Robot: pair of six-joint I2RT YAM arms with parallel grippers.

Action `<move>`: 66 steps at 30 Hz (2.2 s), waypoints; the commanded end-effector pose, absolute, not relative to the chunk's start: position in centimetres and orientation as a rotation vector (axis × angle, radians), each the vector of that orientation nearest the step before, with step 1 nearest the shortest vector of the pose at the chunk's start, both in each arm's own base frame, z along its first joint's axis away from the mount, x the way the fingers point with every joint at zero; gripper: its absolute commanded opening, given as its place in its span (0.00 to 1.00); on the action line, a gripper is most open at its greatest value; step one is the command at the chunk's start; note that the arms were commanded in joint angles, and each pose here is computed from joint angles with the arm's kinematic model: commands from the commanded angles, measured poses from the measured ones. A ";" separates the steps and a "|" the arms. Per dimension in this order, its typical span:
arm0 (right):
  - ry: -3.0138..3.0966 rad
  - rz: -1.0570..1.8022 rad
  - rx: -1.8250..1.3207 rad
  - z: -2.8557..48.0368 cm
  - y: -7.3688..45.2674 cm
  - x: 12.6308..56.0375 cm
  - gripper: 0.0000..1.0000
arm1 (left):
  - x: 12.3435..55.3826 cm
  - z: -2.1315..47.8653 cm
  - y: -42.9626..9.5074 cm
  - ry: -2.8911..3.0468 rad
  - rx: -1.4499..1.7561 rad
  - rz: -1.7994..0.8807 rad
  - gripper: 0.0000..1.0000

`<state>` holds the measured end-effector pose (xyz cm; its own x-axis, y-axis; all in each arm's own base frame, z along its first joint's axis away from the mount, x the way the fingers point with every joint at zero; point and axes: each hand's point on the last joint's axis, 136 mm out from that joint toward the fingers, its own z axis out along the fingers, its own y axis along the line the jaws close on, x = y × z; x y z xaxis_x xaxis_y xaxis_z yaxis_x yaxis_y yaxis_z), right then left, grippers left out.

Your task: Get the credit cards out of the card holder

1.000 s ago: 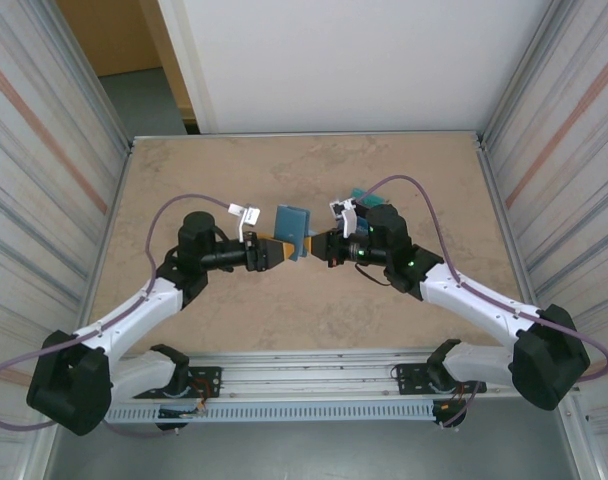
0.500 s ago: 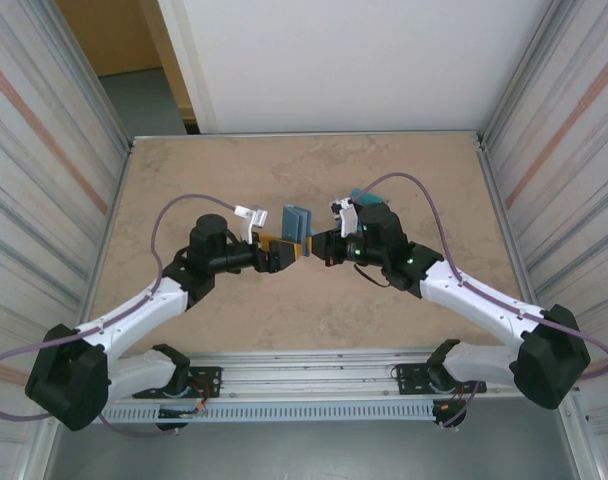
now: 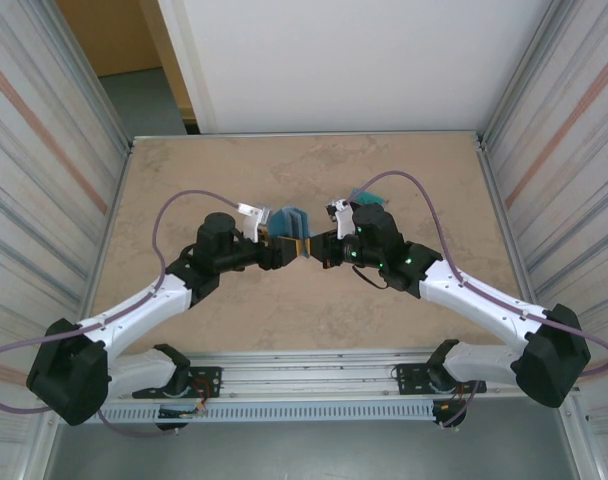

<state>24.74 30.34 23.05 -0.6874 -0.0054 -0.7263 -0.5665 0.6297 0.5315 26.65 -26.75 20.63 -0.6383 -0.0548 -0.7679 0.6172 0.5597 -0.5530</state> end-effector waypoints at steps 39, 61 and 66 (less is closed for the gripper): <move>2.112 1.018 -0.460 24.8 31.3 25.3 0.32 | 26.0 24.1 -26.1 1.931 0.457 -1.102 0.00; 2.126 0.946 -0.492 23.9 32.1 26.1 0.42 | 25.5 24.8 -26.2 1.929 0.489 -1.118 0.00; 2.108 0.979 -0.484 24.2 31.8 25.9 0.38 | 25.3 25.0 -26.3 1.919 0.497 -1.133 0.00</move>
